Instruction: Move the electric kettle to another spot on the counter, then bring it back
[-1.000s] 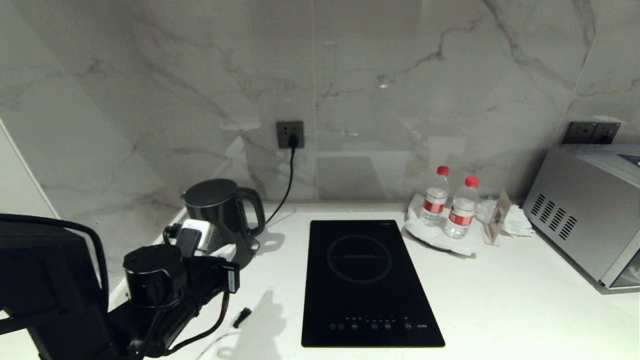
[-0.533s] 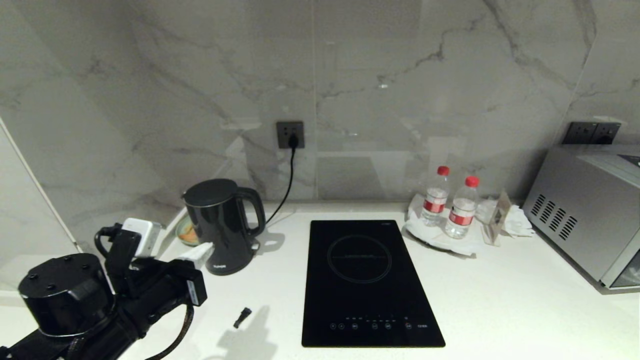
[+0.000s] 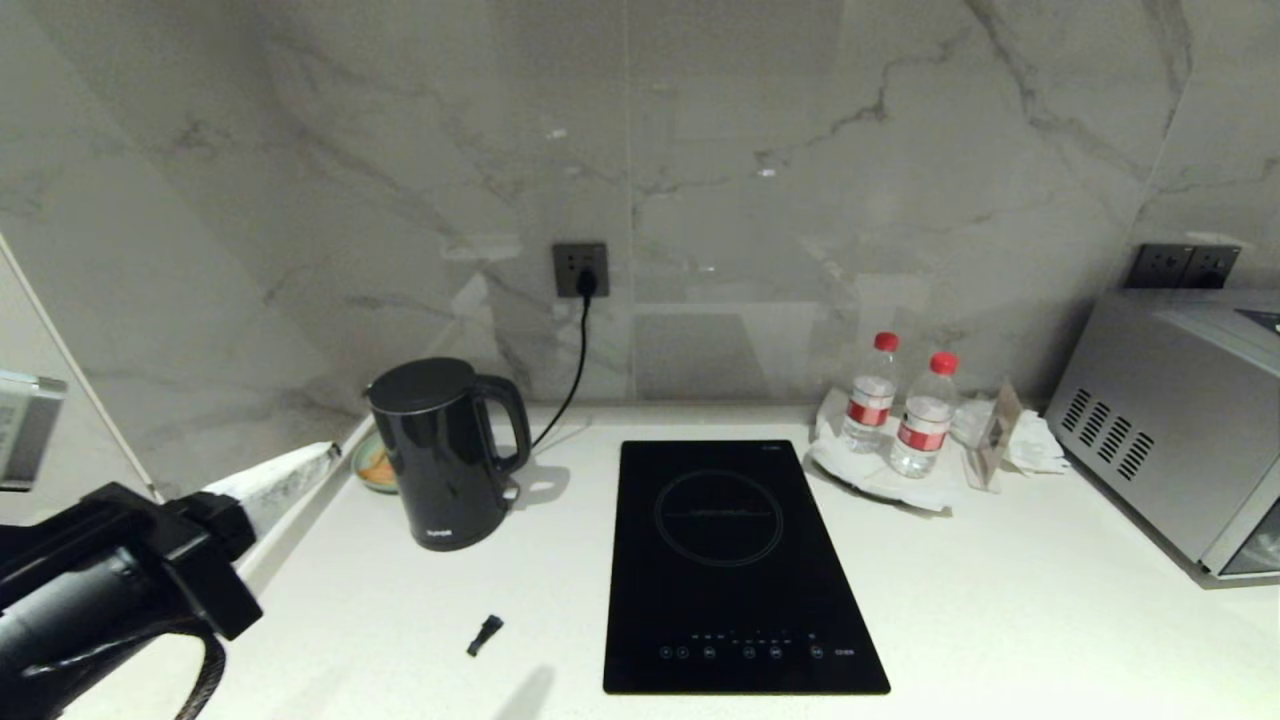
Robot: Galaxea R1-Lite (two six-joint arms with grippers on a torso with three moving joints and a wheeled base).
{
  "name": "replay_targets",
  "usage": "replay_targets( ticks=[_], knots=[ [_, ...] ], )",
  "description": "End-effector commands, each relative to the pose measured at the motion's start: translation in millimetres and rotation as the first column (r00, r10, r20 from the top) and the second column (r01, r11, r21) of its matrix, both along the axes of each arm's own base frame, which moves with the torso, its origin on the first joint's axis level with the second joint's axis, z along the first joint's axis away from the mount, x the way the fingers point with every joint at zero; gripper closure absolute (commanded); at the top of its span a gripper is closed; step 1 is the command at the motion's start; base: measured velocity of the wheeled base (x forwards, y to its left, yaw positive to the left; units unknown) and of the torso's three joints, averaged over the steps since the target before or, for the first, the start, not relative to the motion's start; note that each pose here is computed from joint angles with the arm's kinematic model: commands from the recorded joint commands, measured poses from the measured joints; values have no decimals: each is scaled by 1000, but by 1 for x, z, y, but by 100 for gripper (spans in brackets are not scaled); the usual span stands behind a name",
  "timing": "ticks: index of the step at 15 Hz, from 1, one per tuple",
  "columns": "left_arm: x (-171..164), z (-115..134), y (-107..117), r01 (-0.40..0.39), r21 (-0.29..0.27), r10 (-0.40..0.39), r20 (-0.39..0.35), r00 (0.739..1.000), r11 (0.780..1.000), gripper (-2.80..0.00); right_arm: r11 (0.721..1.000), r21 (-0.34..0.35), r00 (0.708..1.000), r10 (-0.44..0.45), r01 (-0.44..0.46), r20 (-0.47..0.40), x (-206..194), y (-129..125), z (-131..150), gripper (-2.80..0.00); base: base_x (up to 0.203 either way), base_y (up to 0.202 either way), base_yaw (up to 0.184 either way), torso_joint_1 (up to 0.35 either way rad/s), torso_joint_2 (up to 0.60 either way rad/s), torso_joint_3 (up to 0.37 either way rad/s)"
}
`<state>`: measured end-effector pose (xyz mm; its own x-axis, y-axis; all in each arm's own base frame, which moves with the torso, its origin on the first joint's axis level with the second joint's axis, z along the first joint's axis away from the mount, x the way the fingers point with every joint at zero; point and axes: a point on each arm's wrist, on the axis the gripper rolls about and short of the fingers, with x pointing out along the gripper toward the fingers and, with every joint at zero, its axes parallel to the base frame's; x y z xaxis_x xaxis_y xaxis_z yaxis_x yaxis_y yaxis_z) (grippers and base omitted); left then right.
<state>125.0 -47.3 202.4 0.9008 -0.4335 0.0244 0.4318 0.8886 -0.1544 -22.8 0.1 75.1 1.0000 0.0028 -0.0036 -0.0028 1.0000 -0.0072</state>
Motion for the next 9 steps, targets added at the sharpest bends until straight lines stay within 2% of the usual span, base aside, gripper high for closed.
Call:
replay_targets(
  ticks=[1,3,5,6,8,9],
  knots=[
    [-51,18,19,-32,-2,32,2,999,999,0,1000,0,1000,0,0,1,0,0,0,0,0,0,0,0,0,0],
    [-77,20,31,-151,-12,151,28,988,988,0,1000,0,1000,0,0,1,0,0,0,0,0,0,0,0,0,0],
    [-107,15,44,-260,-31,261,59,963,965,0,1000,0,1000,0,0,0,0,0,0,0,0,0,0,0,0,0],
    [-120,10,50,-334,-23,334,67,940,942,0,1000,0,1000,0,0,0,0,0,0,0,0,0,0,0,0,0],
    [-142,5,55,-477,15,473,106,874,879,0,1000,0,1000,0,0,-1,0,0,0,0,0,0,0,0,0,0],
    [-150,0,55,-543,72,529,154,835,837,0,1000,0,1000,0,0,1,0,0,0,0,0,0,0,0,0,0]
  ],
)
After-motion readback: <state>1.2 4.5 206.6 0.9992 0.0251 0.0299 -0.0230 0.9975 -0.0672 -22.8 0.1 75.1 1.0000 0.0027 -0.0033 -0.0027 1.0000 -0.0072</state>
